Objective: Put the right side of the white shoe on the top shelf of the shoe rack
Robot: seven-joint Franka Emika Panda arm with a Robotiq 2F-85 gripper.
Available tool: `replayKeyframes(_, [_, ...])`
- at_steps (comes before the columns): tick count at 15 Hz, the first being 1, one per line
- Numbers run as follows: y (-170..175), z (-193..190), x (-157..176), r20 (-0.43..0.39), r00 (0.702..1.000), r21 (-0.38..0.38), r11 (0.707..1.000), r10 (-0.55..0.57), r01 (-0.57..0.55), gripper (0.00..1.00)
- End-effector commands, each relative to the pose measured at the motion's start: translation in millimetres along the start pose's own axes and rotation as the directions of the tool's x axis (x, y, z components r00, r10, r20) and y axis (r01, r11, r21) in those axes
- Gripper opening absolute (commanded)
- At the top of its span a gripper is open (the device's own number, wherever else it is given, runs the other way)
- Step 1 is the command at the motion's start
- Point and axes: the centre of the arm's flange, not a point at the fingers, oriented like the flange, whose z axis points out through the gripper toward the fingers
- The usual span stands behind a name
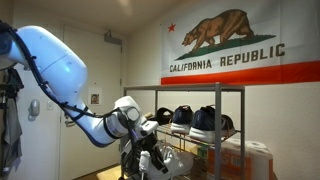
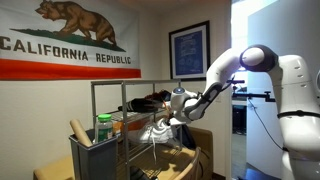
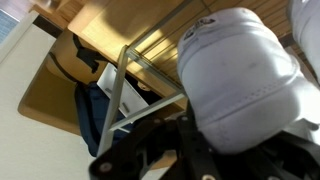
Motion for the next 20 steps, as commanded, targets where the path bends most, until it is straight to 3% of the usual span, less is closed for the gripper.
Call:
replayKeyframes(1, [37.2,-43.6,-22.1,0.003,1.000,-0.042,0.999,0.031,-0.031,0.07])
replayKeyframes(10, [91.0,-99.1,-59.3,0.034,0.999,-0.122,0.992,0.031,-0.026,0.07])
replayKeyframes(20, [116.4,-154.1,-66.2,0.046,0.999,-0.206,0.978,-0.012,0.021,0.07])
